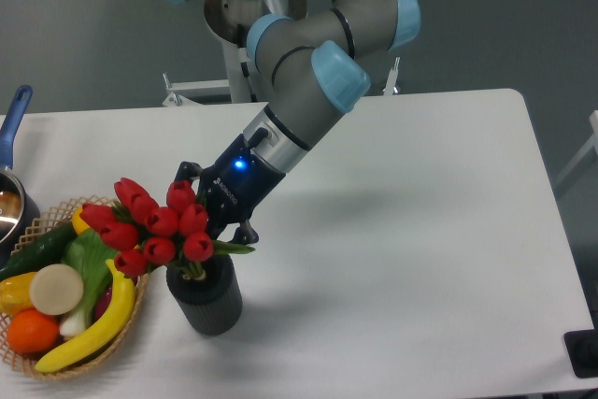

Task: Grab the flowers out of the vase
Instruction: 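Lift the gripped tulip bunch up out of the black vase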

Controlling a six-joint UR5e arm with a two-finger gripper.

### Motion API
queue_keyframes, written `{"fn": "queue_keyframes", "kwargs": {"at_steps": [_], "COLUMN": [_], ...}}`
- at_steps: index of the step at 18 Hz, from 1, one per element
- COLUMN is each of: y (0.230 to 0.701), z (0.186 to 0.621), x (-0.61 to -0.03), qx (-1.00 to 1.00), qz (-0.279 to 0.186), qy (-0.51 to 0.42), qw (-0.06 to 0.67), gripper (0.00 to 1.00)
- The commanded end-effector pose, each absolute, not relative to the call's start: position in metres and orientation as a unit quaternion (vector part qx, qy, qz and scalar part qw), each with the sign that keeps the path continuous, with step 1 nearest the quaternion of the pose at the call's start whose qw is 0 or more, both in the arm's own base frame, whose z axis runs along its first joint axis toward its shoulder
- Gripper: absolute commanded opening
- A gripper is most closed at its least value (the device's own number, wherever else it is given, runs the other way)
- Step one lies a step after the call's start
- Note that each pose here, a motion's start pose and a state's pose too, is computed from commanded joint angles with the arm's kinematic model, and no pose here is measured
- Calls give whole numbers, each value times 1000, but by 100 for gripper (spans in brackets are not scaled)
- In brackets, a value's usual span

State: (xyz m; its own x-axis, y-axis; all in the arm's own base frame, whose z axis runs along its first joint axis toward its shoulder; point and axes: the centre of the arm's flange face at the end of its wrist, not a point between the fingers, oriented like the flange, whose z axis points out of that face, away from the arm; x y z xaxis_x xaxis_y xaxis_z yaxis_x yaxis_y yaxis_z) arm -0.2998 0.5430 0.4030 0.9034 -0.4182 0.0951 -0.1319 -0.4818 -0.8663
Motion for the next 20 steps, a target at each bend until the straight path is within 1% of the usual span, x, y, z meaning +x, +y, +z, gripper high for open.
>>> {"fn": "queue_keyframes", "kwargs": {"at_steps": [4,13,15,20], "y": [542,520,519,519], "z": [422,458,464,492], "x": [-301,-307,-305,-309], "qx": [-848,-849,-848,-846], "qz": [-142,-130,-129,-126], "qy": [155,121,119,98], "qw": [487,498,500,508], "gripper": [43,43,43,43]}}
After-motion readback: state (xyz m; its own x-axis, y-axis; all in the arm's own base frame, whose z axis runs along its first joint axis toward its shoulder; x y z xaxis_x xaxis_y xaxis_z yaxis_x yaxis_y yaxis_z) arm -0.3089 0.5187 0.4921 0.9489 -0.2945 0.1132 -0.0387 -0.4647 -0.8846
